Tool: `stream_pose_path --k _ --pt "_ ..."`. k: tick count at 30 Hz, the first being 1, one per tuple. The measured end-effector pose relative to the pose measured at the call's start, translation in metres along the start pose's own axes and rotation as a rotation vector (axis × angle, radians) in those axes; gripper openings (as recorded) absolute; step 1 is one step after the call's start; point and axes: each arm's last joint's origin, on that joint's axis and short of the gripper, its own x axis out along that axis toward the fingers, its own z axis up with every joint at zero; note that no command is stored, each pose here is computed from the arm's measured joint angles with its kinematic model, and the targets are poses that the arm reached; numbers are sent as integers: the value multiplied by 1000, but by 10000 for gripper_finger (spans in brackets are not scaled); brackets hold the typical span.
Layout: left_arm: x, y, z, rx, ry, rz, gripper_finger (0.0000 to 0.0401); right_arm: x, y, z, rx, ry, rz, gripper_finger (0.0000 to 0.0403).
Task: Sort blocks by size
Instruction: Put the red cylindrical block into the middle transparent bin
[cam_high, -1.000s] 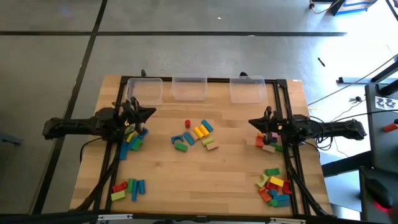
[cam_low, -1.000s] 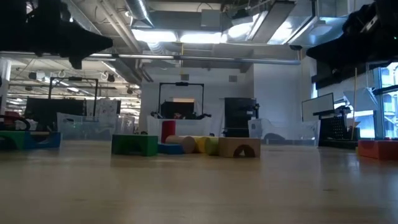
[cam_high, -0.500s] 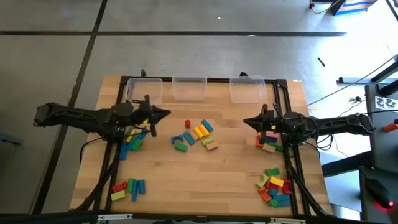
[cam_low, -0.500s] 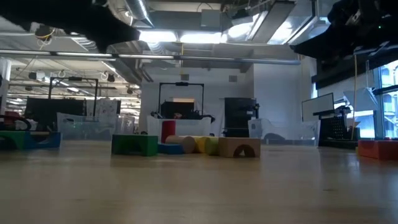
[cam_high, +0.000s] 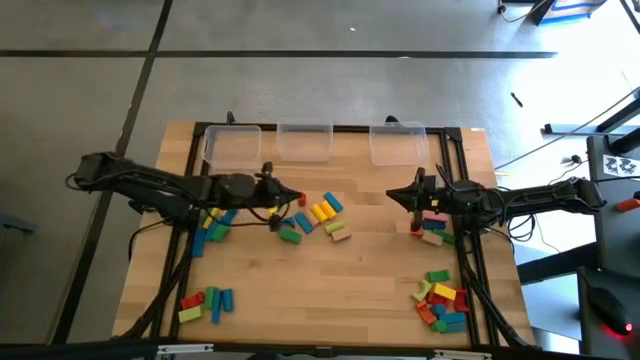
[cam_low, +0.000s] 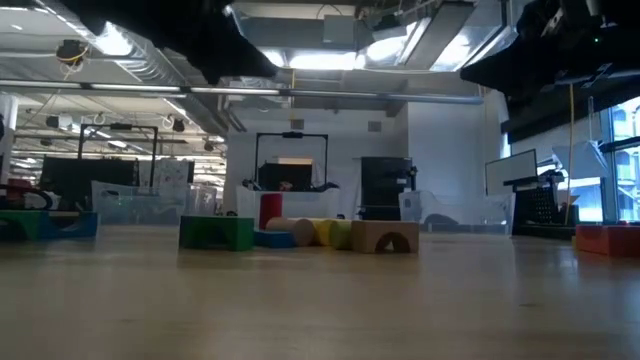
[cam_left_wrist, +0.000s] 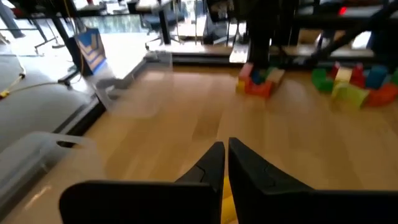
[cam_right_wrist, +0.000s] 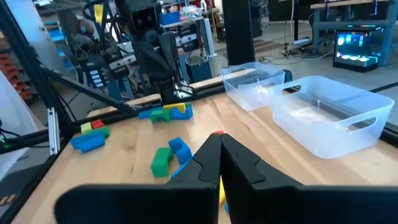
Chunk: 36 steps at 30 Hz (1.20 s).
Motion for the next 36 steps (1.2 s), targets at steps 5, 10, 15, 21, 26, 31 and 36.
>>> stream_pose_path --k 5,10,15,21,26,31,36 --pt "13 -4 -12 67 67 -1 15 7 2 -1 1 -9 20 10" --pt "18 -2 -16 53 85 12 24 13 2 -5 -10 8 15 21" --pt "19 2 -19 3 119 32 90 18 3 -8 -30 16 9 84" --pt "18 4 -27 -39 195 43 175 23 3 -13 -37 46 6 165" --pt "19 3 -31 -90 219 51 214 26 3 -17 -42 69 1 203" --pt "22 3 -41 -138 249 83 221 28 2 -20 -48 88 -15 209" --pt "33 0 -54 -161 289 95 221 31 1 -23 -52 86 -64 209"
